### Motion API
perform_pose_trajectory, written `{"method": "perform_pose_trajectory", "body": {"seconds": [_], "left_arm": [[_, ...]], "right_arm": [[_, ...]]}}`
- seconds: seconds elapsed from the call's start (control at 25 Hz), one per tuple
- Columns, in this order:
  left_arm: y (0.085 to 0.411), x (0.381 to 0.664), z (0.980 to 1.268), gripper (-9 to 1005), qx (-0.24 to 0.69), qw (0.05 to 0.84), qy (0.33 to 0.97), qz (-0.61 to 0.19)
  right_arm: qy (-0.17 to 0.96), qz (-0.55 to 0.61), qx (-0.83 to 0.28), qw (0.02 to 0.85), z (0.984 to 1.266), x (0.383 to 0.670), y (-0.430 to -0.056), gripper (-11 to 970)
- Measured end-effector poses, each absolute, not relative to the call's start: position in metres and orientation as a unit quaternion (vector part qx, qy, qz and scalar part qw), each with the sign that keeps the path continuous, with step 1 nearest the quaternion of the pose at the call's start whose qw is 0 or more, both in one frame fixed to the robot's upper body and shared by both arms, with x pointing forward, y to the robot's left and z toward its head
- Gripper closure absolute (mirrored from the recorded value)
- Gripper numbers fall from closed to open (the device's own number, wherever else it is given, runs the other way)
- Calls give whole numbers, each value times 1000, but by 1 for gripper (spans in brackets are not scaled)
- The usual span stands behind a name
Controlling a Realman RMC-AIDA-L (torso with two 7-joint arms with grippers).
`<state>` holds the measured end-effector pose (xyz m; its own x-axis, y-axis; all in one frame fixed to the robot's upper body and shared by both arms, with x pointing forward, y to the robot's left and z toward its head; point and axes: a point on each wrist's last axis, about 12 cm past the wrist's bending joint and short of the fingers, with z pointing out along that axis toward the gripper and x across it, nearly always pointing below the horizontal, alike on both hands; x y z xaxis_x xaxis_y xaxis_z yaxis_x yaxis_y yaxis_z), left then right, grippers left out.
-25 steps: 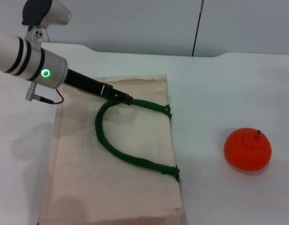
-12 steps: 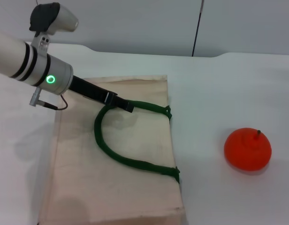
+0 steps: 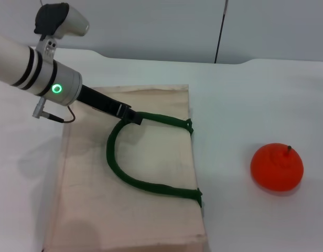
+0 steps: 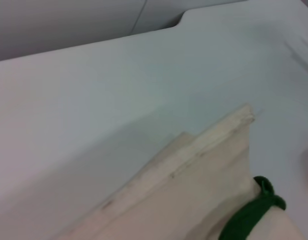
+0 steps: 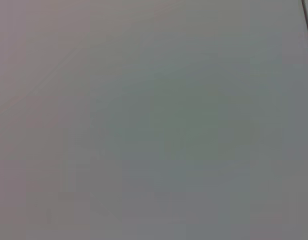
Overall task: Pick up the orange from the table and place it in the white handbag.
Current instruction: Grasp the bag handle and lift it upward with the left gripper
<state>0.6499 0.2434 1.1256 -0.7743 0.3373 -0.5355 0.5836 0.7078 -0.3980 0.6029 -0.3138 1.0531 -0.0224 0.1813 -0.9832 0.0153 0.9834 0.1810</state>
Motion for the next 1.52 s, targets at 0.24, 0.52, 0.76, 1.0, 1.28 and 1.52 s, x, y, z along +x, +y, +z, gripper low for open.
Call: {"method": "perform_pose_trajectory", "body": {"seconds": [0.24, 0.52, 0.76, 1.0, 1.28, 1.52], "left_arm": [[239, 652, 1129, 800, 260, 221, 895, -288], [228, 660, 1161, 862, 307, 226, 868, -319], [224, 664, 1221, 864, 346, 249, 821, -381], [225, 655, 1260, 864, 380, 253, 784, -420], [232, 647, 1295, 863, 394, 270, 777, -410], [238, 645, 1302, 863, 387, 264, 793, -390]], "right_arm": [[713, 59, 70, 695, 1053, 602, -314, 105], [716, 56, 73, 693, 1049, 598, -317, 107], [716, 54, 74, 692, 1048, 597, -319, 110], [717, 54, 77, 691, 1047, 595, -321, 112], [715, 59, 93, 691, 1047, 592, -330, 114], [716, 58, 103, 688, 1044, 586, -340, 116]]}}
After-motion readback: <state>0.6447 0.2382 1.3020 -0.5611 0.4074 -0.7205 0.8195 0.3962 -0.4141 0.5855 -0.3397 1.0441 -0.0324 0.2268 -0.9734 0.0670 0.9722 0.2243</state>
